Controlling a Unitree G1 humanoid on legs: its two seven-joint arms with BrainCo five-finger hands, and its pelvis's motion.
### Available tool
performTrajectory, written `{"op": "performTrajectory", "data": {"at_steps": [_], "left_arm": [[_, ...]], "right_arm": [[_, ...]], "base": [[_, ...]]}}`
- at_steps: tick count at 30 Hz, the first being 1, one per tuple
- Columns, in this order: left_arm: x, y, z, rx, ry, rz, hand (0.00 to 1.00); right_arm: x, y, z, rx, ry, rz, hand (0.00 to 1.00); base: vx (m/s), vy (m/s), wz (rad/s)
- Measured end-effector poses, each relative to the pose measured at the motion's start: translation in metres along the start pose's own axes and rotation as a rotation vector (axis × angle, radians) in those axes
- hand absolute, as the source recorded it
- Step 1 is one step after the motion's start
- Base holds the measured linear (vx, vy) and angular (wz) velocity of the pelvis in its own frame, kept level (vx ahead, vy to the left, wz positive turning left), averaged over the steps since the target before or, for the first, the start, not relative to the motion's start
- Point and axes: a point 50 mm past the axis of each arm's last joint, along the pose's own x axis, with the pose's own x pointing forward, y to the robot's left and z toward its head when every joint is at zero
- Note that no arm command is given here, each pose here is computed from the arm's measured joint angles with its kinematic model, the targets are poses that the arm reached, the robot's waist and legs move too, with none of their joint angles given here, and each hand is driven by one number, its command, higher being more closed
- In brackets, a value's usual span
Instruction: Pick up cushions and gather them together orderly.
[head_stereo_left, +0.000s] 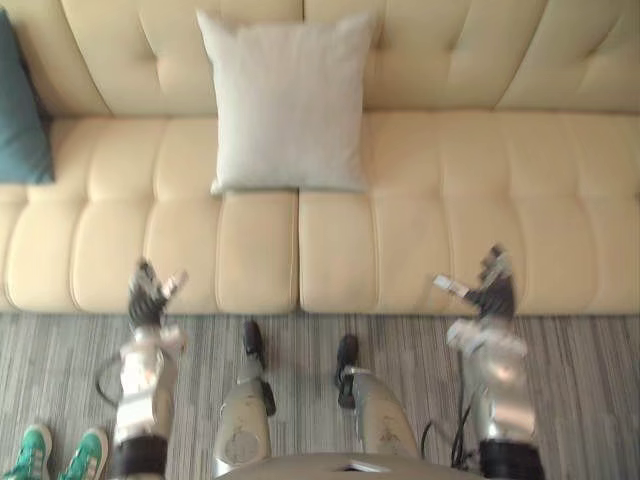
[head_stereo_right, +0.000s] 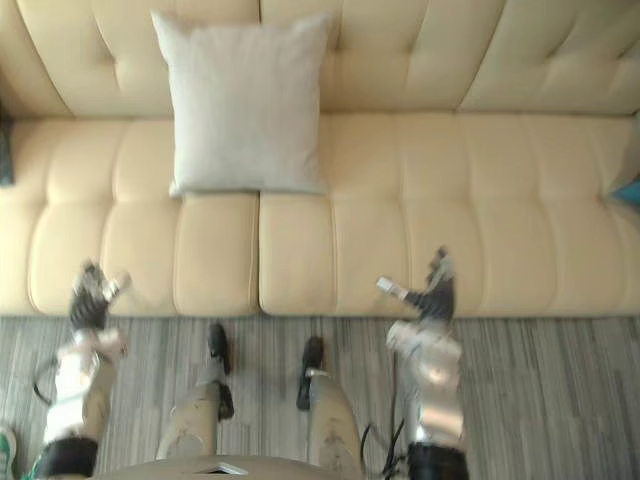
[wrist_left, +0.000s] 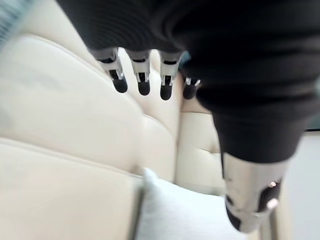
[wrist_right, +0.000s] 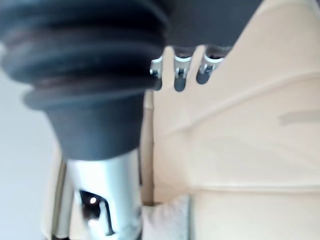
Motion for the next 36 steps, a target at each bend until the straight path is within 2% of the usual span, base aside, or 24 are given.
{"op": "performTrajectory", "data": {"at_steps": [4,9,19,22,27,31,36], "left_arm": [[-0.035,0.014,-0.074,0.092,0.317,0.026,0.00],[-0.075,0.019,-0.138,0.115,0.649,0.097,0.00],[-0.067,0.031,-0.142,0.250,0.702,0.090,0.00],[-0.055,0.029,-0.134,0.258,0.664,0.098,0.00],[-0.044,0.021,-0.123,0.244,0.600,0.101,0.00],[-0.048,0.030,-0.123,0.238,0.600,0.135,0.00],[-0.051,0.014,-0.127,0.216,0.608,0.108,0.00]], "right_arm": [[-0.031,0.016,-0.064,-0.054,0.279,0.095,0.00],[-0.064,0.021,-0.123,-0.157,0.563,0.136,0.00],[-0.079,0.004,-0.161,-0.254,0.795,0.130,0.00],[-0.064,0.015,-0.154,-0.255,0.757,0.154,0.00],[-0.065,0.022,-0.154,-0.255,0.755,0.179,0.00],[-0.061,0.026,-0.152,-0.267,0.740,0.188,0.00],[-0.046,0.021,-0.144,-0.316,0.692,0.166,0.00]], "base": [[0.08,0.014,-0.08],[0.08,0.024,-0.11],[0.09,0.019,-0.11],[-0.02,0.019,-0.23],[-0.10,0.003,-0.03],[-0.10,-0.153,0.11],[-0.24,-0.085,-0.09]]}}
